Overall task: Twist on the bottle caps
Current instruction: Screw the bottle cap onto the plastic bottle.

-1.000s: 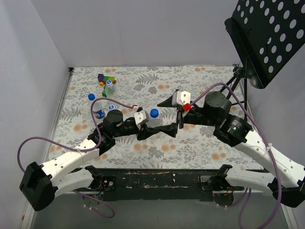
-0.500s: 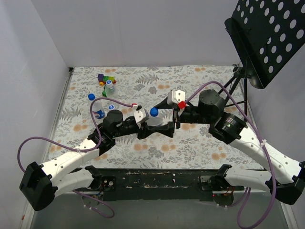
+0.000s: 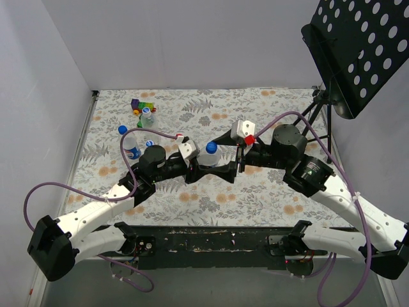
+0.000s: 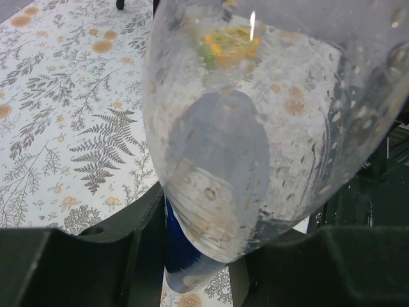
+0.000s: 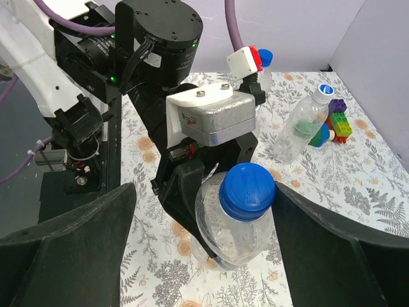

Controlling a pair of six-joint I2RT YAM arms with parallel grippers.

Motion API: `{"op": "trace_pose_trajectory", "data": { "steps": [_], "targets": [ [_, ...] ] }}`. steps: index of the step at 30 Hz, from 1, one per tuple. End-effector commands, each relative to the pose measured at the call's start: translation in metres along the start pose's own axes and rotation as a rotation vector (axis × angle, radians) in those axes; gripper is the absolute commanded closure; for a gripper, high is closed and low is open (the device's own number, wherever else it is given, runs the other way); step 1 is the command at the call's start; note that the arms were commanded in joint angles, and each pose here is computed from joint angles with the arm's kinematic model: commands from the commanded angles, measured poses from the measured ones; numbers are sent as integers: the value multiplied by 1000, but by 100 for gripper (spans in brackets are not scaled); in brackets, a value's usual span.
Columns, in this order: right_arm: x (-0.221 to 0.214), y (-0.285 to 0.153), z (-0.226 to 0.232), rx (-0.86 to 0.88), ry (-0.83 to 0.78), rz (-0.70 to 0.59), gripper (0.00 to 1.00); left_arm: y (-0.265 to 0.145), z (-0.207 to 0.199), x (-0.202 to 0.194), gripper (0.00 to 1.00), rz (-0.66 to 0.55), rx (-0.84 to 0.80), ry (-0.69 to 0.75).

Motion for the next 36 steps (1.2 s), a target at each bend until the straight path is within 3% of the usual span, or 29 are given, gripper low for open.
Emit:
{"op": "trace_pose_trajectory", "data": {
  "steps": [1,8,17,25,36],
  "targets": [
    [-2,-13,25,84,75,10,9,-7,40,18,78,-45,251,-112],
    [-3,-25,11,-78,88,26,11,-7,42,17,80,-42,243,-104],
    [29,-28,-9,-148,-6,61,15,-6,13,17,78,-34,-34,40],
    [49,-18,-19,43,-13,32,26,-8,-8,15,76,-39,-222,93],
    [42,-4,-15,256,30,55,37,-12,-18,18,76,-60,-293,119]
  ]
}}
Point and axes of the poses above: each gripper's point midway between its finger pads, its own y axis out along the fingers, its own z axis along the line the jaws close on, x = y × z, the point moved 5 cm from there along -y, back along the fingers, and after that the axes turned 5 degrees about y, right-handed, at the moved point
